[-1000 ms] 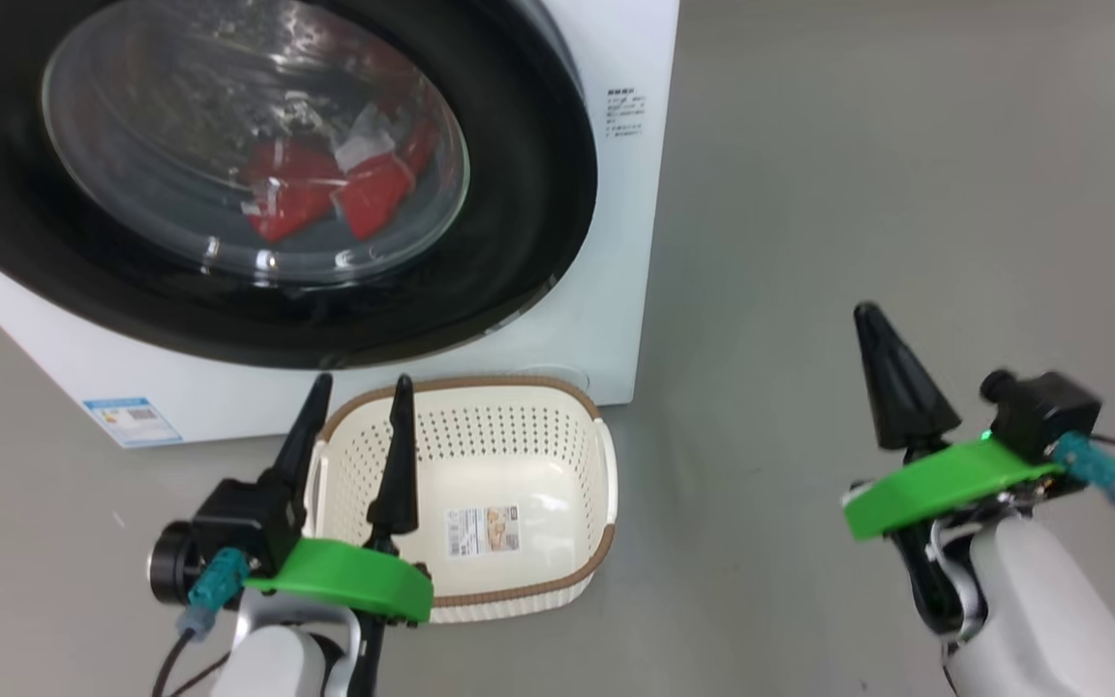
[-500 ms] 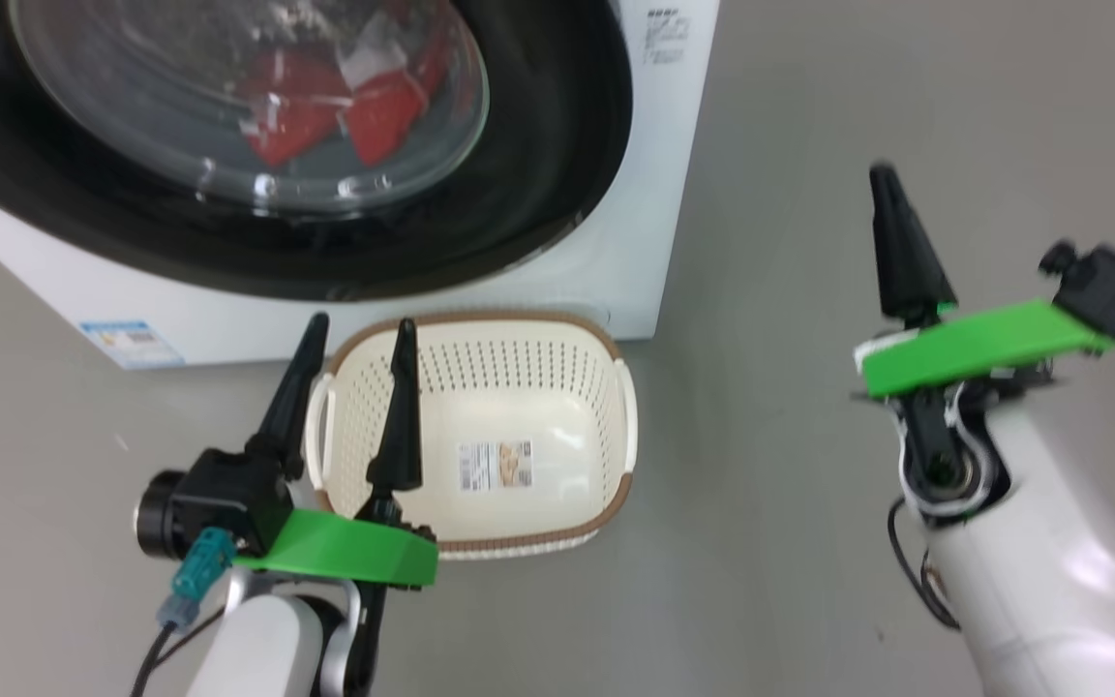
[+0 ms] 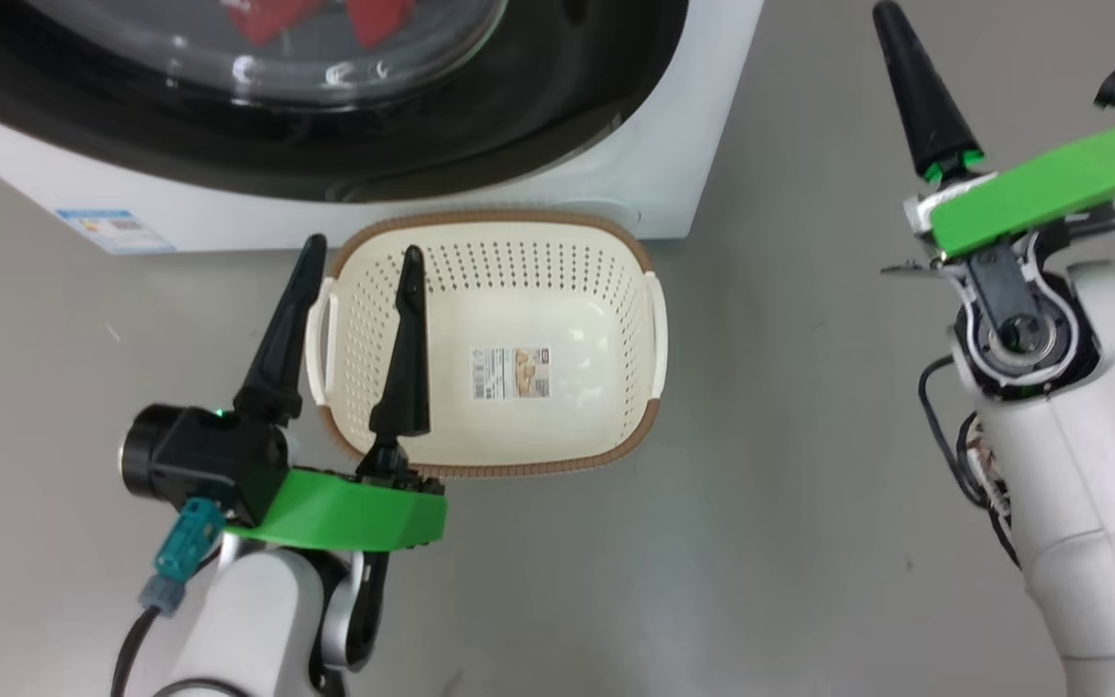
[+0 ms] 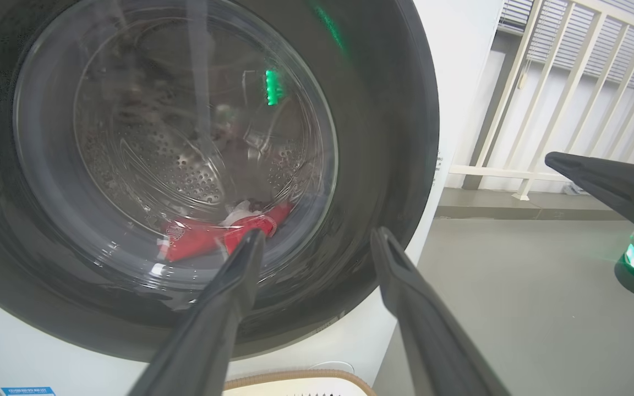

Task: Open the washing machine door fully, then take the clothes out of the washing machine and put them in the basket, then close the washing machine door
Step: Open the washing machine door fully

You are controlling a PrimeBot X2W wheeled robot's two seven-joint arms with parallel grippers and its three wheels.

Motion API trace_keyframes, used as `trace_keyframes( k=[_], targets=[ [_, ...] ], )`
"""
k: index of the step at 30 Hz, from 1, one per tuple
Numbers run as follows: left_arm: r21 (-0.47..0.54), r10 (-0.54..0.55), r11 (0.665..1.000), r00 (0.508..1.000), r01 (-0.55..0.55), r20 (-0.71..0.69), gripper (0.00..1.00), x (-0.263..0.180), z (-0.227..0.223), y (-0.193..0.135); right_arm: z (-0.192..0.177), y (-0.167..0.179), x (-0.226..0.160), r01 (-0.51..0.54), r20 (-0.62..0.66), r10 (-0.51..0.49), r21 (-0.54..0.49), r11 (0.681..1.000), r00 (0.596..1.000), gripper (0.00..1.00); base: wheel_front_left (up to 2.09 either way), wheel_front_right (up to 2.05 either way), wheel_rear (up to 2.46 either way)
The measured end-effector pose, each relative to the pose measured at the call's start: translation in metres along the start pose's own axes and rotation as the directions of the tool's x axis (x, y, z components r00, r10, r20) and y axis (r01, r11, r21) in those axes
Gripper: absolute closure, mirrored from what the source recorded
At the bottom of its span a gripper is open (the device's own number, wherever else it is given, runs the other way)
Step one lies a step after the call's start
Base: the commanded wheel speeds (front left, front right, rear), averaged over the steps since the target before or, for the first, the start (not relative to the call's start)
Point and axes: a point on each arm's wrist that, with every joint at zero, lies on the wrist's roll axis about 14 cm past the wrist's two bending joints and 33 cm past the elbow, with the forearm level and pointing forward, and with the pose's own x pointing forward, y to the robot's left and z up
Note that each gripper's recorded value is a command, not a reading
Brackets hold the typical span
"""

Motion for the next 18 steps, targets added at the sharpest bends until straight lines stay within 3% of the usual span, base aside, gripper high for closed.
trace_keyframes(
  k=[9, 18],
  targets=[
    [0.01, 0.002, 1.0, 1.0, -0.002, -0.01, 0.0, 0.011, -0.014, 0.006, -0.022, -0.005, 0.033, -0.027, -0.146, 0.047, 0.138, 0.99, 0.988, 1.0, 0.0, 0.0, 0.0],
    [0.014, 0.013, 1.0, 0.999, -0.013, -0.041, 0.0, 0.014, -0.032, 0.012, -0.029, -0.001, 0.063, -0.057, -0.216, 0.121, 0.279, 0.959, 0.969, 1.0, 0.0, 0.0, 0.0]
  ],
)
